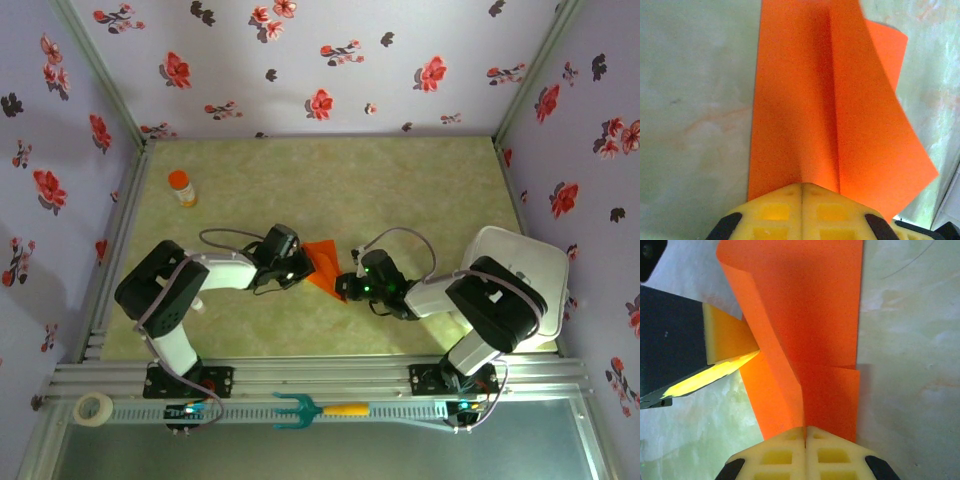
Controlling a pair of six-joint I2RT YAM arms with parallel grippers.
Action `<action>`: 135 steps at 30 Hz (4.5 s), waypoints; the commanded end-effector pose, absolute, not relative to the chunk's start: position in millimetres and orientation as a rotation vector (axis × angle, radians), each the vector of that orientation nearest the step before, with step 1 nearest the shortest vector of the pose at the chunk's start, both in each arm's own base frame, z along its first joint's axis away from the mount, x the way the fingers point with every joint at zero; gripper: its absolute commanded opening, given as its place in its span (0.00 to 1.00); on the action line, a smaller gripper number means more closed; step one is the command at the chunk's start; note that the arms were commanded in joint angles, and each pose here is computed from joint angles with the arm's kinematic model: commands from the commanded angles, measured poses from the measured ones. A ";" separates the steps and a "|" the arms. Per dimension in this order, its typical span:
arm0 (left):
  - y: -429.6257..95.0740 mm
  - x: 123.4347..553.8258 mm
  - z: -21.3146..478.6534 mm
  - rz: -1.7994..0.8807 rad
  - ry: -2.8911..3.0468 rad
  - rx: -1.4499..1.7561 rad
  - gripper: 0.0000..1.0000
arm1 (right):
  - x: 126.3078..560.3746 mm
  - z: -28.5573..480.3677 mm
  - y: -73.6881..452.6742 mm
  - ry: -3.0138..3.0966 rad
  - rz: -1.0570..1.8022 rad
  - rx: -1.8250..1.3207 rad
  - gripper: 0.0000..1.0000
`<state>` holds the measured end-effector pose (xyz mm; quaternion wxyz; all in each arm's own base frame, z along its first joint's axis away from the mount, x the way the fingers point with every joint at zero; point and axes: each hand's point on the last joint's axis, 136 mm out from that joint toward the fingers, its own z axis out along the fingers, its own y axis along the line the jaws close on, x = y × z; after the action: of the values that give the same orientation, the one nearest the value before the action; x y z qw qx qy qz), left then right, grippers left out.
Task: Fold a paper plane with a square sheet of paper (pick it up from the middle)
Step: Fourth fold the wing at the center of the table.
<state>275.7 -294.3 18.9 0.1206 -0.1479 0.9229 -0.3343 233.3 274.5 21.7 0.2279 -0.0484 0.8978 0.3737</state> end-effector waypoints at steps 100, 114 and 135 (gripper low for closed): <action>-292.9 289.0 63.7 -1.062 2.575 -0.391 0.14 | 235.9 17.5 272.4 2.475 1.029 -0.282 0.04; -310.5 286.8 29.9 -1.066 2.695 -0.359 0.05 | 242.7 25.3 273.8 2.450 1.211 -0.117 0.04; -290.1 278.1 3.6 -0.925 2.769 -0.401 0.02 | 245.1 14.8 267.7 2.513 1.295 0.028 0.04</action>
<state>282.6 -303.8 18.5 0.1057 -0.1320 0.9215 -0.3496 246.8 268.8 23.3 0.1777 -0.0059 0.8740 0.4523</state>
